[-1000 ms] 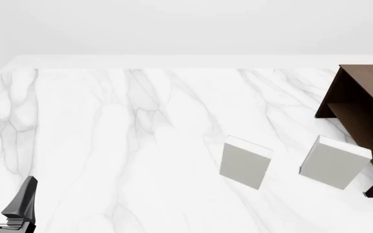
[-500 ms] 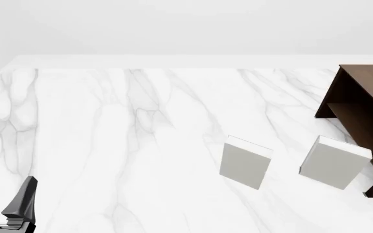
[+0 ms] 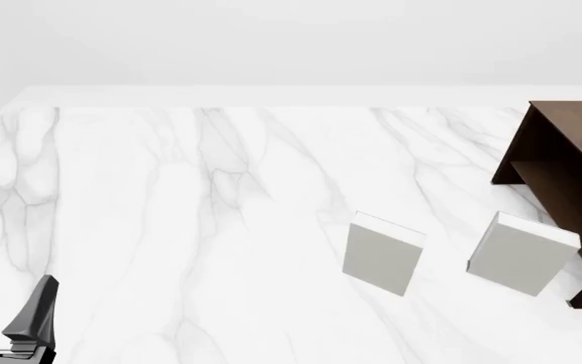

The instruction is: Pick up the book on the left and place it on top of the shelf.

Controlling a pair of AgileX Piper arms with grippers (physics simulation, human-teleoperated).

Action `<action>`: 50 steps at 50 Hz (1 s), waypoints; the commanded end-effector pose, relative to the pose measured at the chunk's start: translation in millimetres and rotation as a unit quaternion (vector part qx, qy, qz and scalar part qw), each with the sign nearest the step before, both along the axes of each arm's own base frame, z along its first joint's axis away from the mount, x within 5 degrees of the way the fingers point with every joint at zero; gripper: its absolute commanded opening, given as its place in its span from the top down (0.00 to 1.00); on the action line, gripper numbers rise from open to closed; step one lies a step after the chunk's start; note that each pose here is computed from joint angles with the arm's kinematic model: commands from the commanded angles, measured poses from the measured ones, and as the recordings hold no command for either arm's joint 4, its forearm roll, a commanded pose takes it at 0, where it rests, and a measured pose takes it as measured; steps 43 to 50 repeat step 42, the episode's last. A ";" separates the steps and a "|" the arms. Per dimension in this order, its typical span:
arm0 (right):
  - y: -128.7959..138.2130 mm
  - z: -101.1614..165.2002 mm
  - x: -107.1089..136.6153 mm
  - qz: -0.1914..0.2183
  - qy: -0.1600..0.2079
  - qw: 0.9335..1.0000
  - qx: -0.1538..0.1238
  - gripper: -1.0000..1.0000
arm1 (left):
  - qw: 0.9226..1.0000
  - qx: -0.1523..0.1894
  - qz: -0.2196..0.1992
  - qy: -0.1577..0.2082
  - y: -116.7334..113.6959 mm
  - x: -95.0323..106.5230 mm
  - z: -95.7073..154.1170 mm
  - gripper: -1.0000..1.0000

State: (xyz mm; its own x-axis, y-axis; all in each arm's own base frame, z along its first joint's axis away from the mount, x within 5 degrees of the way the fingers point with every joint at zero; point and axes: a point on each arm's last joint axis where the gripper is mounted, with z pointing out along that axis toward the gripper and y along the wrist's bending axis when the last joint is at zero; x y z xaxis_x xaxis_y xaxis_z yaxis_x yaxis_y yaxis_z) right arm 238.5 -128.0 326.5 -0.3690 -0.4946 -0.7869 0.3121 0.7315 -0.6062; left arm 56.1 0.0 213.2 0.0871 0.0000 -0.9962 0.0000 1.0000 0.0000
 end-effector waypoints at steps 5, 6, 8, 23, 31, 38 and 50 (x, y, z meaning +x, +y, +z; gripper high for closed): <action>10.7 9.4 -7.1 0.010 -0.019 1.000 0.006 0.00 | 1.000 0.000 0.000 0.000 0.0 0.0 0.0 0.00; 10.9 9.7 -7.5 0.010 -0.020 1.000 0.007 0.00 | 1.000 0.000 0.000 0.000 0.0 0.0 0.0 0.00; 11.7 10.2 -8.2 0.011 -0.022 1.000 0.008 0.00 | 1.000 0.000 0.000 0.000 0.0 0.0 0.0 0.00; 18.4 16.3 -15.8 0.015 -0.042 0.999 0.015 0.00 | 1.000 0.000 0.000 0.000 0.0 0.0 0.0 0.00; 23.3 23.2 -21.1 0.019 -0.054 0.998 0.018 0.00 | 1.000 0.000 0.000 0.000 0.0 0.0 0.0 0.00; 27.0 24.3 -23.2 0.024 -0.058 0.998 0.019 0.00 | 1.000 0.000 0.000 0.000 0.0 0.0 0.0 0.00; 29.1 26.9 -24.3 0.027 -0.059 0.998 0.018 0.00 | 1.000 0.000 0.000 0.000 0.0 0.0 0.0 0.00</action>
